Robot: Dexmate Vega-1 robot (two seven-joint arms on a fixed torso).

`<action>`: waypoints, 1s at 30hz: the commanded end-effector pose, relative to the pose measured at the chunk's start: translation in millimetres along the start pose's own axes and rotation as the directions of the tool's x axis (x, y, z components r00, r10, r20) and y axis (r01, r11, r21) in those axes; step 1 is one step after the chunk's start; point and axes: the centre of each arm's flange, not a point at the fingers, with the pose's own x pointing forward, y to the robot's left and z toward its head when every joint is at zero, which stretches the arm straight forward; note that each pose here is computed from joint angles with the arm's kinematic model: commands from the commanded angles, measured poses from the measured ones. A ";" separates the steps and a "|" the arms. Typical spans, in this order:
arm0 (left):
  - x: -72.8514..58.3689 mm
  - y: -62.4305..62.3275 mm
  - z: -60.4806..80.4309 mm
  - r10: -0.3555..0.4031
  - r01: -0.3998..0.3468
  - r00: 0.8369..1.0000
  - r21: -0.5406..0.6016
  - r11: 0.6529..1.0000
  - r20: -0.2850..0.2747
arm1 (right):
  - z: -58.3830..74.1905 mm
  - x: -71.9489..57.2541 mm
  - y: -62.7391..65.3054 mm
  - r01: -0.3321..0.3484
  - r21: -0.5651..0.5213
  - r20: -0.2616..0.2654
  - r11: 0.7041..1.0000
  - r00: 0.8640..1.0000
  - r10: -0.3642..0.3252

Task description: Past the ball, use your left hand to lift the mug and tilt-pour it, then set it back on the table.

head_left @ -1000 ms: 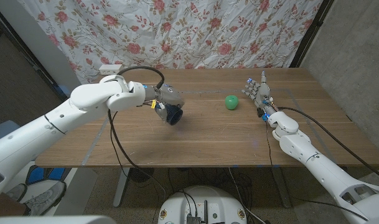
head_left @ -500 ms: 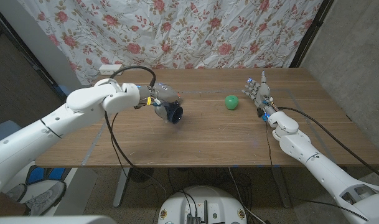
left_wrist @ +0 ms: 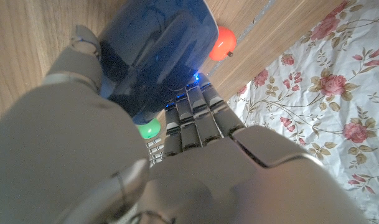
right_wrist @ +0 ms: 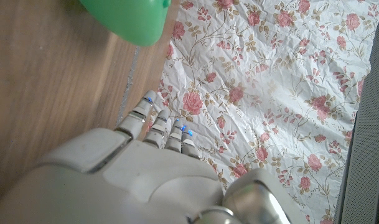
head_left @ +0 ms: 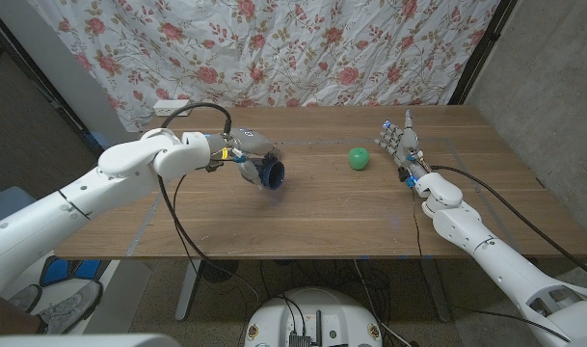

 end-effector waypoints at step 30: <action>-2.4 -56.3 -17.9 0.213 -0.226 0.973 -0.525 0.821 -0.086 | 0.1 0.1 0.4 -0.001 0.000 0.000 1.000 1.000 0.001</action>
